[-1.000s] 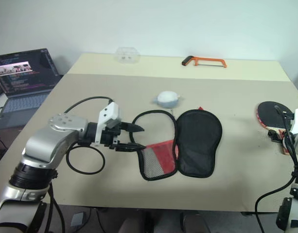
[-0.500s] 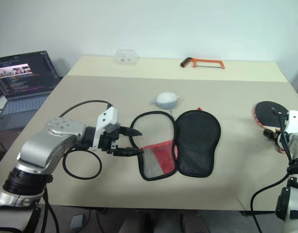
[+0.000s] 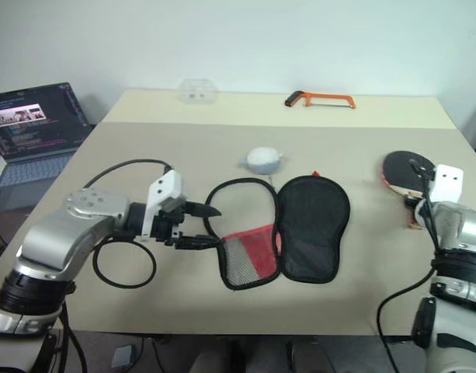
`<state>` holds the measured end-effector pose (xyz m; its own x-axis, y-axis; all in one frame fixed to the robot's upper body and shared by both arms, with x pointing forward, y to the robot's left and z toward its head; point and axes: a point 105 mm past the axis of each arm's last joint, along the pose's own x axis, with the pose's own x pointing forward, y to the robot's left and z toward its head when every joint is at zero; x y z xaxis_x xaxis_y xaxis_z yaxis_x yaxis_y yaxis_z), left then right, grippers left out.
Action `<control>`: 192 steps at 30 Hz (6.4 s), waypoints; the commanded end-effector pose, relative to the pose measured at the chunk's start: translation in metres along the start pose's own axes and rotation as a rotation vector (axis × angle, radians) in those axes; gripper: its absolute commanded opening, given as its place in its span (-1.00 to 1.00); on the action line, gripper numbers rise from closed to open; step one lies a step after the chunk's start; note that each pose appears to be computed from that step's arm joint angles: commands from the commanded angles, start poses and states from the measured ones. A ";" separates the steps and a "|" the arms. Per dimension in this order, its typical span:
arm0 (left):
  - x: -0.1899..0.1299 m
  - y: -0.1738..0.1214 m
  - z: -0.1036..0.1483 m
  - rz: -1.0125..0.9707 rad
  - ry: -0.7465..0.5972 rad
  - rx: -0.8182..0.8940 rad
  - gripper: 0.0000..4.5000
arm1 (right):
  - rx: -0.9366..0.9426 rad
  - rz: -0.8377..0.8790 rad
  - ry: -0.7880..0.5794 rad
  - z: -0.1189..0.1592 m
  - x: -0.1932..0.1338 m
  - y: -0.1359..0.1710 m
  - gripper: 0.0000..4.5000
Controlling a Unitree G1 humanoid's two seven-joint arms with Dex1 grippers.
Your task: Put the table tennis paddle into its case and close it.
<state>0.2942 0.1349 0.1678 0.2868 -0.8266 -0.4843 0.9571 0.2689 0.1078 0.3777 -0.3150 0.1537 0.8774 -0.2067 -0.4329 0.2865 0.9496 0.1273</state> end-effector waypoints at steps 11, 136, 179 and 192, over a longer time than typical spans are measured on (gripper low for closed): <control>0.000 0.001 0.002 0.002 -0.007 0.023 0.70 | -0.075 0.201 -0.123 0.011 -0.082 0.108 -0.52; 0.006 0.043 -0.050 0.347 -0.011 -0.454 0.70 | -0.883 1.177 -0.095 0.002 -0.143 0.125 1.00; 0.157 0.041 0.103 0.250 -0.361 -0.452 -0.99 | -0.942 0.994 -0.239 0.046 -0.123 0.088 1.00; 0.213 -0.022 0.124 0.071 -0.349 -0.240 -0.99 | -0.928 0.967 -0.239 0.042 -0.119 0.087 1.00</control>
<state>0.3544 -0.0919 0.1534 0.4453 -0.8679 -0.2202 0.8709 0.4770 -0.1187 0.3157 -0.2170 0.2439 0.6295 0.6867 -0.3636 -0.7753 0.5243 -0.3522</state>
